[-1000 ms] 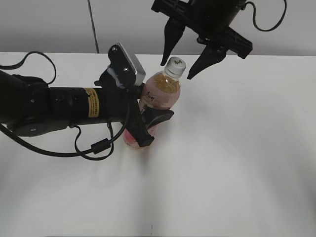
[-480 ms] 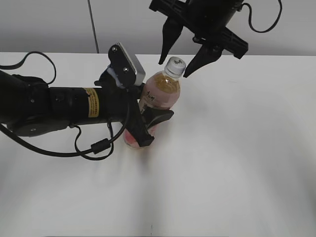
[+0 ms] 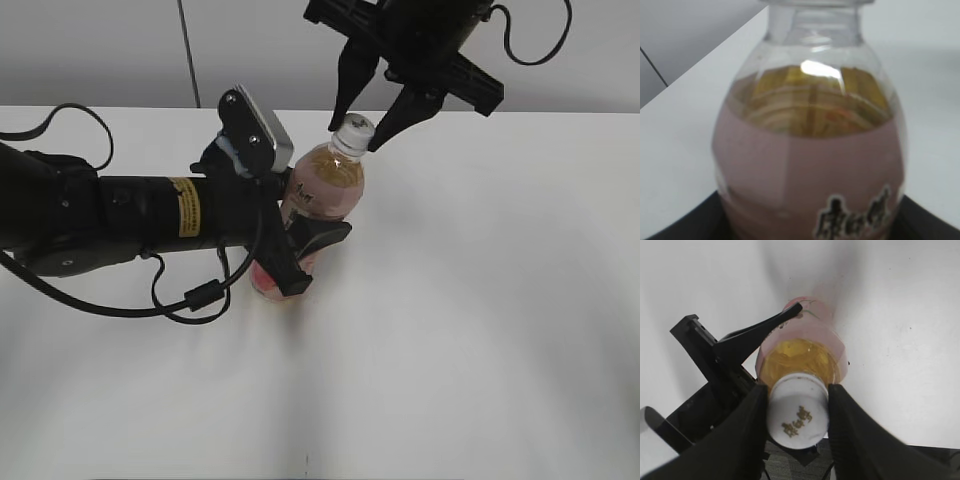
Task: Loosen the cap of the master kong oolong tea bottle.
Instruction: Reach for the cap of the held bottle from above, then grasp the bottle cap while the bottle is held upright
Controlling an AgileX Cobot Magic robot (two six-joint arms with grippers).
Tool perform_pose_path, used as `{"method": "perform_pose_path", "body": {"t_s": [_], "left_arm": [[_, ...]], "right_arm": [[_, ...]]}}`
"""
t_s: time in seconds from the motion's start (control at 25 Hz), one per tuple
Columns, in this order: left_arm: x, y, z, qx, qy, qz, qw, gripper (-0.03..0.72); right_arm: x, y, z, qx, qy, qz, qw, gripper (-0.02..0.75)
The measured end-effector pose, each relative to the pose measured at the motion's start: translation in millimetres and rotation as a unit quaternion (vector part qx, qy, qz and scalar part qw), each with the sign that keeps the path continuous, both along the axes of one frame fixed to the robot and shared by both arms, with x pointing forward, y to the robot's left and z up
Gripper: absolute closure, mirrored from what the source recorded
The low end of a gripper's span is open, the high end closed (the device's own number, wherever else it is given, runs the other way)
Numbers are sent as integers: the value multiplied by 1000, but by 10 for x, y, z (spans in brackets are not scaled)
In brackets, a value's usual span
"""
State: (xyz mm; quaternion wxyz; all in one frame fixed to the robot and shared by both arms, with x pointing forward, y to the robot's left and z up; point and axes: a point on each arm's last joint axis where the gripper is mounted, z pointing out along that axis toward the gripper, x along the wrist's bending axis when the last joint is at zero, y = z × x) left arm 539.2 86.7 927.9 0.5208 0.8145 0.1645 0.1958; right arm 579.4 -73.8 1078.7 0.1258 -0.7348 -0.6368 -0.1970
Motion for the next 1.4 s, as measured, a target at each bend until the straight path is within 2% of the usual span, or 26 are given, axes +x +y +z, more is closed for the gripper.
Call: {"method": "perform_pose_path", "body": {"t_s": [0.2,0.4,0.48,0.56,0.68,0.8,0.96,1.12,1.24,1.28,1.36,1.4], "left_arm": [[-1,-1,-1,1,0,-1,1000,288],[-2,-1,-1,1,-1,-2,1000,288],[-2,-1,-1,1,-1,-2,1000,288],[-3,-1,-1,1,-1,-2,1000,288],[-3,-1,-2,2,-1,-3,1000,288],[-3,-1,-3,3,-1,-3,1000,288],[-3,0,-4,3,-1,-3,1000,288],[-2,1,-5,4,0,-1,1000,288],[4,9,-6,4,0,1,1000,288],[6,12,-6,4,0,2,1000,288],[9,14,-6,3,1,3,1000,288],[9,15,-3,3,0,3,1000,288]], "right_arm": [[-8,-3,-3,-8,-17,44,999,460],[-10,-3,-3,-24,-71,157,985,460],[-9,-3,-3,-32,-102,220,970,460],[-7,-1,-1,-41,-137,288,947,460],[-4,2,0,-57,-198,409,889,460],[-5,4,1,-74,-259,532,802,460],[-7,7,3,-88,-316,646,689,460],[-3,13,6,-102,-368,740,554,460],[-3,23,12,-109,-402,796,440,460],[-1,28,14,-111,-415,813,393,460],[0,31,16,-118,-434,846,286,460],[0,32,14,-121,-440,857,240,460]]}}
